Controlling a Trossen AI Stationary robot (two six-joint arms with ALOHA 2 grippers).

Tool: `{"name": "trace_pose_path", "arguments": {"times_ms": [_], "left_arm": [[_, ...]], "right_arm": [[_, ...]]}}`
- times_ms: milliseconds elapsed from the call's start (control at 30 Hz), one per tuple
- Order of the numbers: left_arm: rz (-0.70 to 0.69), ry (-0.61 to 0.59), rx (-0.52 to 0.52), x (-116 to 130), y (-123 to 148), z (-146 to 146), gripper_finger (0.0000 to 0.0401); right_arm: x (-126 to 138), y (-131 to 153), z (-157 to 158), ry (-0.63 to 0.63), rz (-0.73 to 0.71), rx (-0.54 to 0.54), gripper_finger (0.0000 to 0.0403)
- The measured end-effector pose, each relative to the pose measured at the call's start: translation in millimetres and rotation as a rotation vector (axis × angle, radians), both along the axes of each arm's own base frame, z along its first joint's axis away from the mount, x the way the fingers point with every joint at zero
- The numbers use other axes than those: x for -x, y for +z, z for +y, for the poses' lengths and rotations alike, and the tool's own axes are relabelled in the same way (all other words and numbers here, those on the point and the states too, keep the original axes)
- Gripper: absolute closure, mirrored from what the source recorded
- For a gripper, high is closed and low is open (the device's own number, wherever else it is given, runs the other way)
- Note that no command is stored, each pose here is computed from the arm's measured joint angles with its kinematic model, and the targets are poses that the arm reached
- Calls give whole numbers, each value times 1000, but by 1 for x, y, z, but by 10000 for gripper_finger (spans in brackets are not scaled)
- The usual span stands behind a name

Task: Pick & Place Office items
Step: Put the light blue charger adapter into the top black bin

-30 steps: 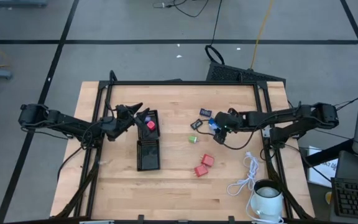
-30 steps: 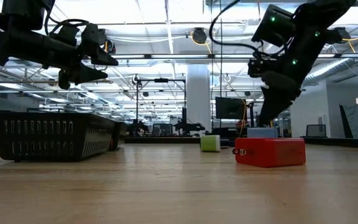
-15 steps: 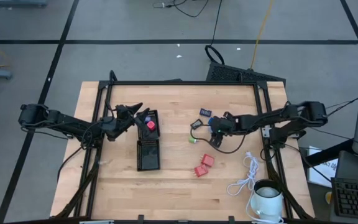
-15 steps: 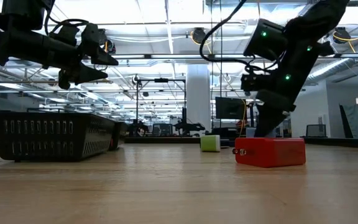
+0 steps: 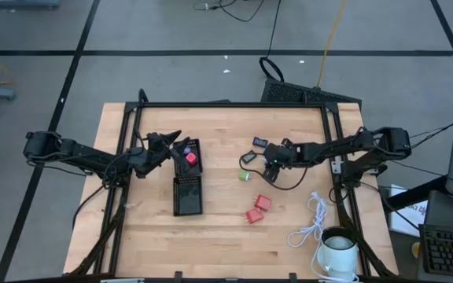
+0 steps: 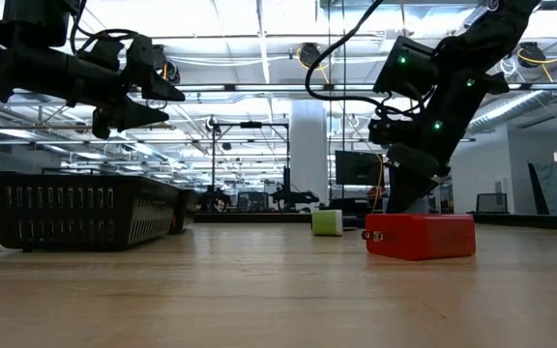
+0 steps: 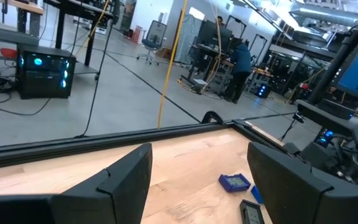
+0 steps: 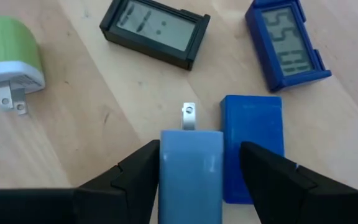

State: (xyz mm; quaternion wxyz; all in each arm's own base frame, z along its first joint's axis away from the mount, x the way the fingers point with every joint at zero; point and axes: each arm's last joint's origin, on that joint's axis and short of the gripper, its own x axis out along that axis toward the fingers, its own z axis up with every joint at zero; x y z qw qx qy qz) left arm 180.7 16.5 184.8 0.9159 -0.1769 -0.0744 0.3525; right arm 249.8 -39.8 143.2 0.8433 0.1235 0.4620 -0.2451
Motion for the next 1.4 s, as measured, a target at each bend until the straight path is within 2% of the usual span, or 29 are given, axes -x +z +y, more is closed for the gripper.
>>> {"name": "trace_pose_path", "arguments": {"times_ms": [133, 333, 433, 600, 733, 833, 1033, 1233, 1400], "left_arm": [[0, 0, 0, 0, 0, 0, 134], [3, 0, -3, 0, 0, 0, 134], [0, 1, 0, 0, 0, 0, 134], [-46, -1, 51, 0, 0, 0, 135], [-100, -27, 113, -1, 0, 1, 135], [-101, -100, 127, -3, -1, 0, 135], [-94, -178, 85, -8, 7, -3, 135], [-51, -272, -22, -26, 24, -5, 135], [31, -362, -105, -55, 31, -8, 135]], "right_arm": [[0, 0, -1, -4, 0, -3, 223], [0, 0, -1, 3, -2, -3, 289], [0, 4, 0, 57, -14, -5, 290], [-6, 32, 0, 127, -222, 56, 290], [-11, 64, -1, 194, -440, 174, 290], [-16, 81, -1, 265, -584, 275, 290], [-31, 92, 2, 449, -796, 331, 290], [-40, 88, 1, 467, -863, 352, 290], [-43, 98, 5, 524, -1005, 366, 290]]}}
